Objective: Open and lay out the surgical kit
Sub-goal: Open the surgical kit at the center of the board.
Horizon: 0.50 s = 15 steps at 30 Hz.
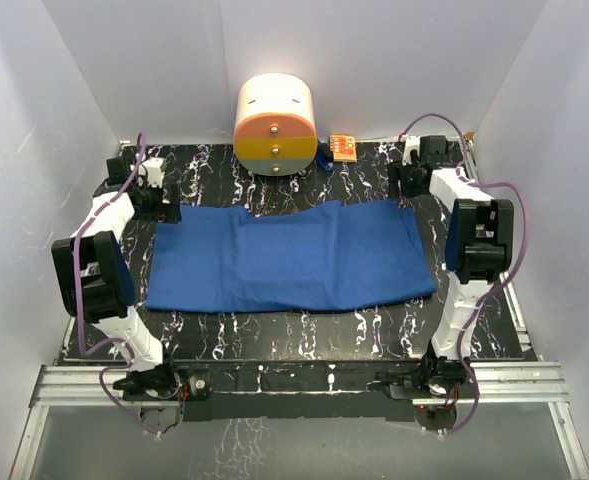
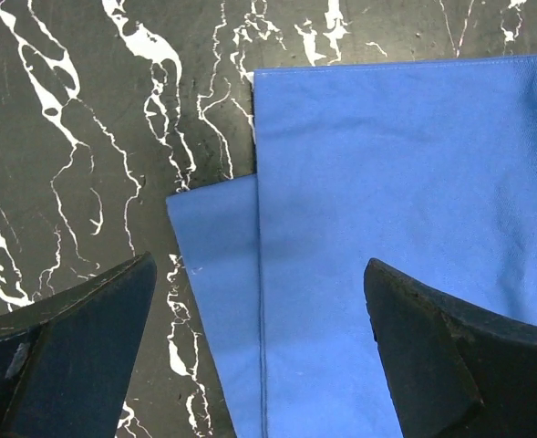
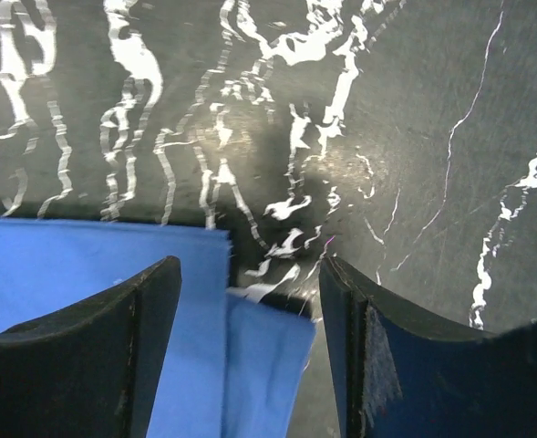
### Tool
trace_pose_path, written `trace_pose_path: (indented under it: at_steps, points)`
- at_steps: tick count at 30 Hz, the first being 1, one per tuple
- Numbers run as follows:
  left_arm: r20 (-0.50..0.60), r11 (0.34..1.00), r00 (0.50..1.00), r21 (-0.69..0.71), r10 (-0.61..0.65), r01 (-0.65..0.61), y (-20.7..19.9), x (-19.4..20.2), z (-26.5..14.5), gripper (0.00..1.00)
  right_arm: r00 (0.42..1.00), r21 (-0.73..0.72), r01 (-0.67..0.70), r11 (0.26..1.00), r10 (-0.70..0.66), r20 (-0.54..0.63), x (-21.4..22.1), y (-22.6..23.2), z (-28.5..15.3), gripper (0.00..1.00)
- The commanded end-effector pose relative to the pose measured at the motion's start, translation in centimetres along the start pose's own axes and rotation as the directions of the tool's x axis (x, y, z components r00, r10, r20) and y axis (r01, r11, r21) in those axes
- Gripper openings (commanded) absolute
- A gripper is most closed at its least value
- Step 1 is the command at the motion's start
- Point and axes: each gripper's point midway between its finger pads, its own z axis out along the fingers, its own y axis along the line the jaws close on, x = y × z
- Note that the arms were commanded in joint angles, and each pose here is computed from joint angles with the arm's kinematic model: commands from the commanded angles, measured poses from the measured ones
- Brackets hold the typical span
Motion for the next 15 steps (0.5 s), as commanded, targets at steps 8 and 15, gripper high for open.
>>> trace_pose_path:
  at_steps: [8, 15]
  points:
    - [0.075, 0.996, 0.994, 0.049, -0.075, 0.071, -0.9, -0.8, -1.1, 0.96, 0.989, -0.216, -0.132, 0.967, 0.113, -0.098, 2.0, 0.5, 2.8, 0.56]
    - [0.062, 0.99, 0.989, 0.034, -0.136, 0.134, 0.5, 0.2, -1.3, 0.96, 0.985, -0.3, -0.157, 0.941, 0.126, -0.119, 2.4, 2.2, 2.3, 0.53]
